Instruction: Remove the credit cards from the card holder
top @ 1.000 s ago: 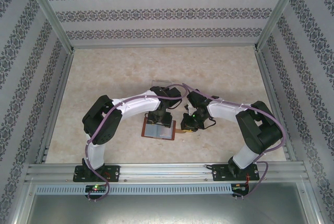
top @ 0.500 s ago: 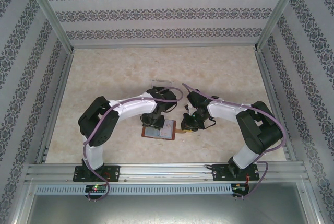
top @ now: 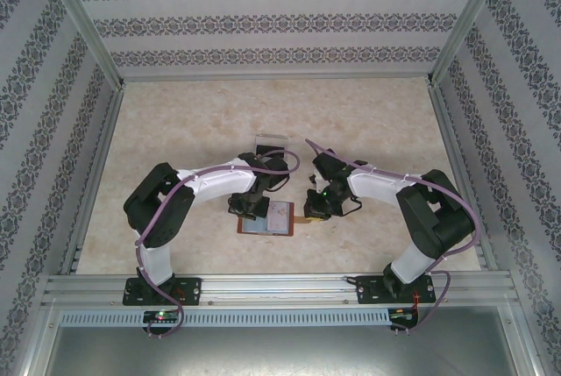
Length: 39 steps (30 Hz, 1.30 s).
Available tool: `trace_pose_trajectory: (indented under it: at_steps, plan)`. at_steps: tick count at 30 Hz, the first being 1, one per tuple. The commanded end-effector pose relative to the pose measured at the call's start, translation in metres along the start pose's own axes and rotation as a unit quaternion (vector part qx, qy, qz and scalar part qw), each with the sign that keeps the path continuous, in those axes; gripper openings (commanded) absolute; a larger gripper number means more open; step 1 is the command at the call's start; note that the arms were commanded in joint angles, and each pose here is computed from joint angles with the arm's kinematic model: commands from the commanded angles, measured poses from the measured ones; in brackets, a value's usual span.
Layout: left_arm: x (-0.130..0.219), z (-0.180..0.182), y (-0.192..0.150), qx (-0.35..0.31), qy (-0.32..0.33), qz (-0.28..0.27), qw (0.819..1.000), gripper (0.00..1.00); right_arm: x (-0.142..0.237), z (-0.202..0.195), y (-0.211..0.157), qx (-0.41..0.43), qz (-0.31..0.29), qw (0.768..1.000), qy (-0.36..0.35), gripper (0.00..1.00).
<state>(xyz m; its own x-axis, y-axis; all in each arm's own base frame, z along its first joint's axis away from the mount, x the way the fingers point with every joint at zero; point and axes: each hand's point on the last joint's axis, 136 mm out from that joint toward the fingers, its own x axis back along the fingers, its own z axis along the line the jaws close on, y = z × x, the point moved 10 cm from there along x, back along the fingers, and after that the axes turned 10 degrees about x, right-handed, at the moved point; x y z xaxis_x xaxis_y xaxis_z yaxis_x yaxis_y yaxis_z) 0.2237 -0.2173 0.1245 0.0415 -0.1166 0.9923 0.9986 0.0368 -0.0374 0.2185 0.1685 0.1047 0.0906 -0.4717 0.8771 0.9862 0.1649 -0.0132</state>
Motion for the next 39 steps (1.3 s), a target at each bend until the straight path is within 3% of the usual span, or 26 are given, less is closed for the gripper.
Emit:
trace_pose_trajectory:
  at_steps: [1,6,10,15,21,28,35,39]
  plan:
    - [-0.004,0.014,-0.002,0.002,0.011,0.005,1.0,0.03,0.0,-0.006,0.004,-0.007,0.003,1.0,-0.026,0.1]
    - [-0.013,0.018,-0.005,0.009,0.006,0.016,1.0,0.03,-0.002,-0.006,0.007,-0.008,0.006,0.999,-0.03,0.1]
    - [-0.005,0.023,-0.005,0.019,-0.002,-0.003,1.0,0.11,-0.003,-0.006,0.007,-0.008,0.01,0.999,-0.037,0.12]
    - [0.011,0.028,-0.006,0.021,-0.031,-0.036,0.999,0.29,0.002,-0.005,0.005,-0.006,0.008,0.999,-0.044,0.19]
    - [0.026,0.036,-0.008,0.016,-0.075,-0.062,0.995,0.39,0.008,-0.005,0.006,-0.003,0.006,0.997,-0.072,0.22]
    - [0.039,0.051,-0.013,0.044,-0.17,-0.109,0.978,0.41,0.022,0.002,0.007,-0.002,-0.013,0.997,-0.077,0.24]
    - [0.041,0.054,-0.009,0.064,-0.226,-0.107,0.966,0.42,0.038,0.015,0.011,0.002,-0.037,0.997,-0.074,0.25]
    - [0.044,0.042,-0.004,0.061,-0.272,-0.094,0.956,0.37,0.038,0.03,0.013,0.01,-0.039,0.998,-0.043,0.25]
